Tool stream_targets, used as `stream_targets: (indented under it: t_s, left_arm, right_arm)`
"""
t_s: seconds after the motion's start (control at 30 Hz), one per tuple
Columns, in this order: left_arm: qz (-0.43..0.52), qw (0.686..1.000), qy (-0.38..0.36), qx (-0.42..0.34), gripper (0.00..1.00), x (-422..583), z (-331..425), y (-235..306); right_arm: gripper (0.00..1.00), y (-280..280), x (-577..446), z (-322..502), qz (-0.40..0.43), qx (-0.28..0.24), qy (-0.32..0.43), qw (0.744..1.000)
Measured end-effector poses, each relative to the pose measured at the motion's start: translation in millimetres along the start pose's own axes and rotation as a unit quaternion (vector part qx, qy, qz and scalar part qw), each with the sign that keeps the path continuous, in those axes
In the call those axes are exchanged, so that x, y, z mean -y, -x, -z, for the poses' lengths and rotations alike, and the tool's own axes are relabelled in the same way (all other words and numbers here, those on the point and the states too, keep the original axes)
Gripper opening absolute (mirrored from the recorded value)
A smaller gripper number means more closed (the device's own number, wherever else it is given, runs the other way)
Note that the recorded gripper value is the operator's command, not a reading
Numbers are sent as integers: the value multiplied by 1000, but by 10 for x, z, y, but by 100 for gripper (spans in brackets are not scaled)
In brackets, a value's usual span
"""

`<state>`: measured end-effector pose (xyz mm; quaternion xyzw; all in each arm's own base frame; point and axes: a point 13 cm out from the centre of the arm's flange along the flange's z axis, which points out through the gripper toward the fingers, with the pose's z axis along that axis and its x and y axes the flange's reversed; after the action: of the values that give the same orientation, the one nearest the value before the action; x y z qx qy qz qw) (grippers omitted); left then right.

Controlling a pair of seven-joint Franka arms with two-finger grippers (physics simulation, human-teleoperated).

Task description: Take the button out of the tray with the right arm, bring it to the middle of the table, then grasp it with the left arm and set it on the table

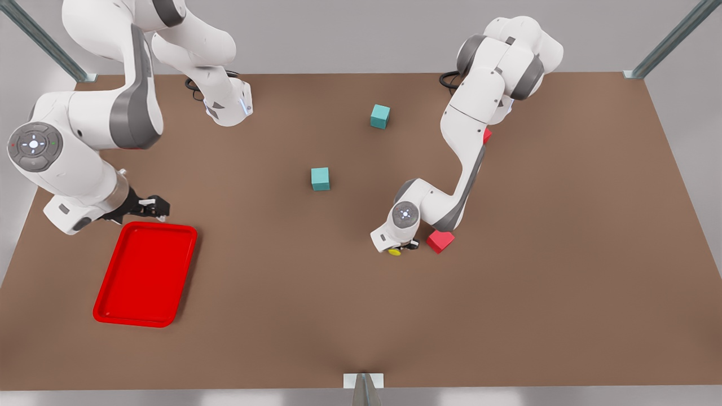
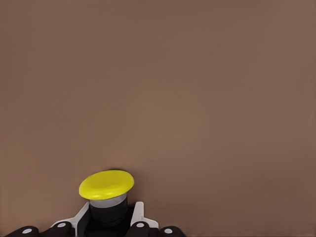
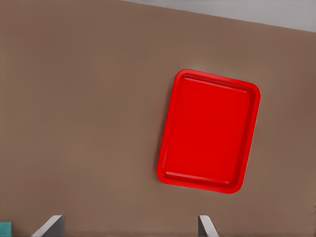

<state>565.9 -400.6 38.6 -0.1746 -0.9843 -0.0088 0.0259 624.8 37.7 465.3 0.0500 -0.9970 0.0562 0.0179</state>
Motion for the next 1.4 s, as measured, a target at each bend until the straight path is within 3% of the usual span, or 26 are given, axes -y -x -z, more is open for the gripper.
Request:
stream_targets:
  t_s: [0.43,0.57,0.73,0.9,1.07,1.4]
  left_arm:
    - [51,998,-22,30,48,312,815,283]
    - [90,984,122,91,48,-108,1043,468]
    - [141,909,354,167,48,-902,1283,470]
    - [173,830,428,314,48,-564,1324,833]
    - [206,785,422,405,48,-505,990,970]
    - [314,757,313,480,48,-349,455,1023]
  right_arm:
    - [100,-45,-9,41,20,-3,-1,1000]
    - [100,-54,28,34,21,-5,-2,1000]
    - [100,-57,54,14,22,-8,-2,1000]
    - [100,-60,78,15,23,-8,-3,1000]
    - [100,-59,87,8,25,-8,-3,1000]
    - [100,-56,80,-5,28,-9,-3,1000]
